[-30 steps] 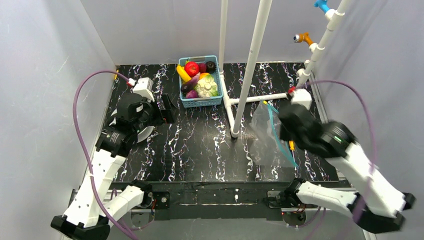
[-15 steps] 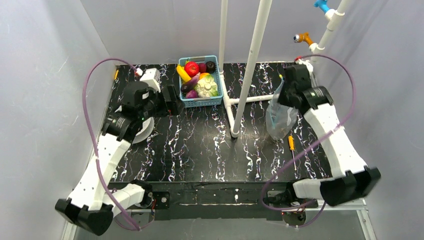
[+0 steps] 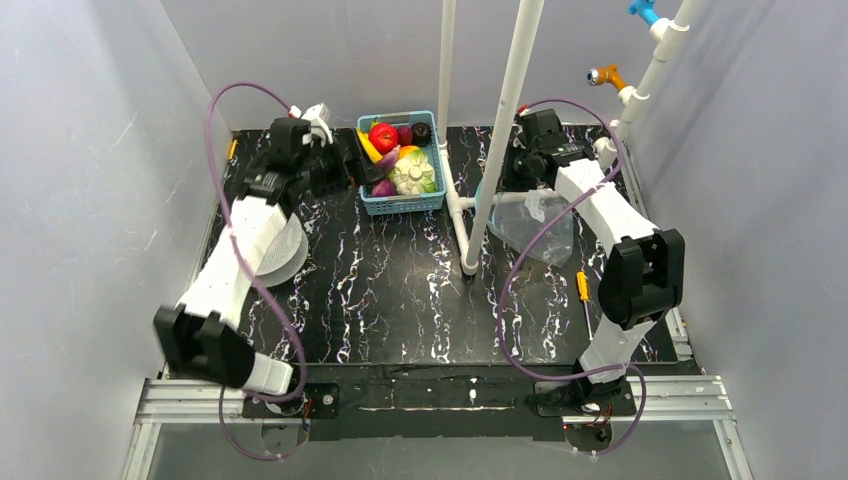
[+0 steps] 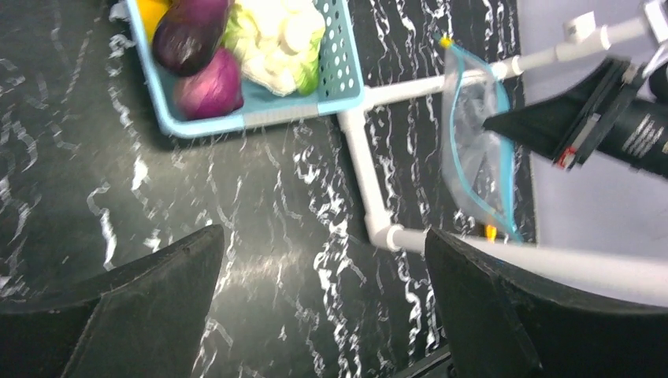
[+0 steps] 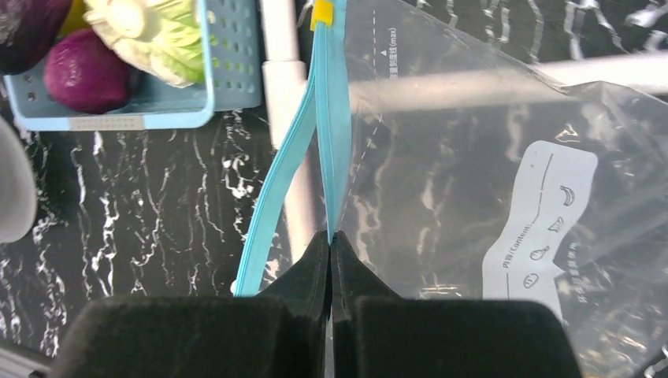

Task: Place the food in the zip-top bag and seal the zipper
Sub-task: Open the zipper of the food storage bag, then pick up the fake vegetable from the bin.

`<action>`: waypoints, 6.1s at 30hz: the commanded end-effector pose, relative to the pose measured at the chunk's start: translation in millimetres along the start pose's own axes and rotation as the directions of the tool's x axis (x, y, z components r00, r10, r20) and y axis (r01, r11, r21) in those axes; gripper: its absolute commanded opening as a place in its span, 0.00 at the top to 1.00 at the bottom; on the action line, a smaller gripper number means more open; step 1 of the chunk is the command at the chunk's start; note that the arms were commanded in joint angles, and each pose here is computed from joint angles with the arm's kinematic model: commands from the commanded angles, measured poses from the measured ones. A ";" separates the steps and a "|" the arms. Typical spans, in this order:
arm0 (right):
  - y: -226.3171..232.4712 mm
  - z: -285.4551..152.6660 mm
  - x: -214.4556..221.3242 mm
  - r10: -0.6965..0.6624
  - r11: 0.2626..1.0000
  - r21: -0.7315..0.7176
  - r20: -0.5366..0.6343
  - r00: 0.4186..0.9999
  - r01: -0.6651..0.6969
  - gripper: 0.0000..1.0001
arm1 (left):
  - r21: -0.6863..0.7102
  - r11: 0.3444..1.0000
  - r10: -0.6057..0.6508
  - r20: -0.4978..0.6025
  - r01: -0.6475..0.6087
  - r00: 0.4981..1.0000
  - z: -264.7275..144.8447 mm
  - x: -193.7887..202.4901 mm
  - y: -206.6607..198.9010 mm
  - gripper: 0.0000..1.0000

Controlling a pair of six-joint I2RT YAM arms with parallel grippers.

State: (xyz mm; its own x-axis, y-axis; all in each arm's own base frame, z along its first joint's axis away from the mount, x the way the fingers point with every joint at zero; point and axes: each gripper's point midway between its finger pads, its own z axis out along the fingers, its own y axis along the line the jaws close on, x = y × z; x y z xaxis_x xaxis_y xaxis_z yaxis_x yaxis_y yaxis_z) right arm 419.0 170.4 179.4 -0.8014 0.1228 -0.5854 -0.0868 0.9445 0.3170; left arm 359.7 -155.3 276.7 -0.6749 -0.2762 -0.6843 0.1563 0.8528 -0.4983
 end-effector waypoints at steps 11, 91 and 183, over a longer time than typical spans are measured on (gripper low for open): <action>61.1 -4.5 -50.8 -0.046 0.958 -0.277 0.113 0.993 0.076 0.99 | 0.348 0.911 -0.095 -0.343 0.220 0.935 188.2 3.8 -85.5 0.10; 42.0 -45.9 -34.5 -0.135 0.970 -0.151 0.321 0.937 0.192 0.99 | -0.230 0.953 0.143 -0.225 -0.195 0.964 95.1 -4.1 43.3 0.04; 51.8 -21.8 -24.1 -0.145 0.952 -0.229 0.250 0.957 0.204 0.99 | -0.333 0.570 0.628 -0.412 -0.751 0.660 229.0 -10.8 83.0 0.37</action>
State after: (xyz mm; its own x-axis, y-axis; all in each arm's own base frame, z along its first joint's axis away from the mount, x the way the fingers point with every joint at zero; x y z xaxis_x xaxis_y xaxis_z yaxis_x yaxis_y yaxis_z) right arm 409.9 203.9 202.7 -0.6566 0.0487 -0.7527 -0.3417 0.8704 0.3544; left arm 539.1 -185.2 105.6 -0.6509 0.5538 -0.5192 0.3777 0.8295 0.4114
